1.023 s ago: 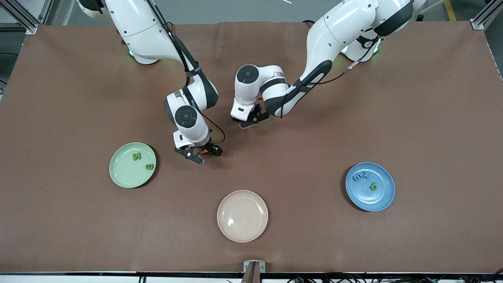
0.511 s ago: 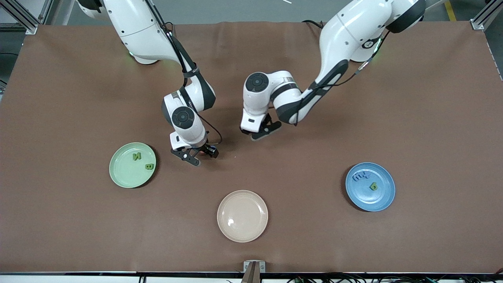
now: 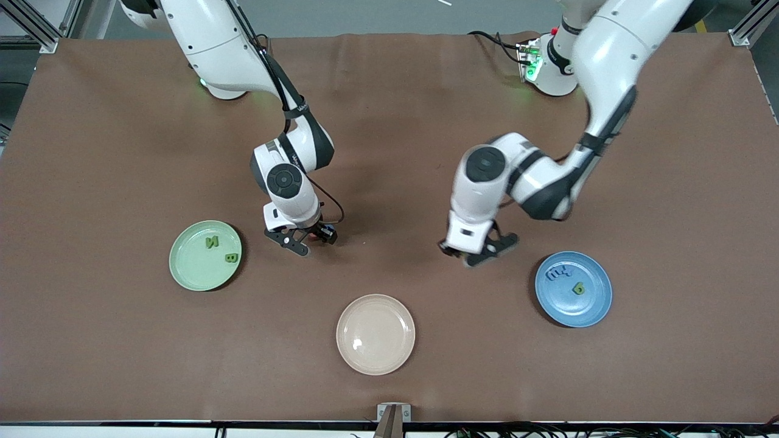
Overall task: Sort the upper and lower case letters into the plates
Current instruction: 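Place the n on the blue plate while the right gripper grasps the Q, then place the pink Q on the green plate while the left gripper withdraws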
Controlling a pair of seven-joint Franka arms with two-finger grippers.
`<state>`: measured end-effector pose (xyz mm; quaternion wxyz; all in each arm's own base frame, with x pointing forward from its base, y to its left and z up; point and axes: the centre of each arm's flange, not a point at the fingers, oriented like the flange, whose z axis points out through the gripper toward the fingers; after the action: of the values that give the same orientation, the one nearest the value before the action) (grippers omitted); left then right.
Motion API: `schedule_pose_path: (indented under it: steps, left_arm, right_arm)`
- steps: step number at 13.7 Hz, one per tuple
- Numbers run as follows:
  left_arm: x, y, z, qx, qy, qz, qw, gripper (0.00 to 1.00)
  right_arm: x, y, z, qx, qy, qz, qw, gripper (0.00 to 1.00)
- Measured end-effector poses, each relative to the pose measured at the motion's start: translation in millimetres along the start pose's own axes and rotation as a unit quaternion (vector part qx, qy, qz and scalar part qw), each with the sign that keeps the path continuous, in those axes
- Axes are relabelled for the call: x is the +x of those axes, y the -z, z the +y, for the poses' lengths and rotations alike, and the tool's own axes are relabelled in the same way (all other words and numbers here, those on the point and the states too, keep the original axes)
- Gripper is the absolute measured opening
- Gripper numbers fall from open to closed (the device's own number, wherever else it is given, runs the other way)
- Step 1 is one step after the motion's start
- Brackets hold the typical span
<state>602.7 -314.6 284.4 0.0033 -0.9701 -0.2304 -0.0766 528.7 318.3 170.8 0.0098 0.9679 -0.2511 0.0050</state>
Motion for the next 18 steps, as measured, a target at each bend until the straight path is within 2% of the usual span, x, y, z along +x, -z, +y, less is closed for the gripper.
schedule_pose_path:
  steps: [2, 3, 5, 10, 12, 15, 17, 18]
  left_arm:
    - [49.0, -9.9, -43.2, 0.014, -0.01, -0.003, 1.0, 0.27]
    - [66.4, -15.0, -61.8, 0.019, -0.016, -0.005, 1.0, 0.27]
    - [96.8, -24.3, -97.2, 0.028, -0.033, -0.011, 0.999, 0.27]
    - [129.1, -43.1, -149.1, 0.039, -0.067, -0.027, 0.997, 0.27]
    - [139.6, -52.6, -167.5, 0.041, -0.082, -0.035, 0.995, 0.27]
    - [146.4, -65.4, -182.8, 0.041, -0.085, -0.046, 0.994, 0.27]
    - [145.4, -68.0, -182.1, 0.04, -0.086, -0.048, 0.994, 0.27]
    - [145.5, -67.5, -181.6, 0.04, -0.086, -0.047, 0.994, 0.32]
  right_arm:
    - [-1.7, -0.3, -0.5, -0.001, 0.001, 0.0, 1.0, 0.57]
    - [-2.5, 0.2, -0.8, -0.001, 0.001, 0.0, 1.0, 0.49]
    - [-3.0, 0.7, -0.9, -0.002, 0.001, 0.0, 1.0, 0.48]
    - [10.4, 8.6, 5.8, -0.009, 0.007, -0.003, 1.0, 0.48]
    - [46.4, 28.6, 26.4, -0.027, 0.026, -0.019, 0.999, 0.43]
    - [120.3, 58.9, 80.4, -0.021, 0.066, -0.03, 0.997, 0.43]
    - [153.6, 60.0, 114.0, -0.018, 0.087, -0.032, 0.996, 0.43]
    - [167.4, 59.5, 129.3, -0.017, 0.1, -0.033, 0.994, 0.43]
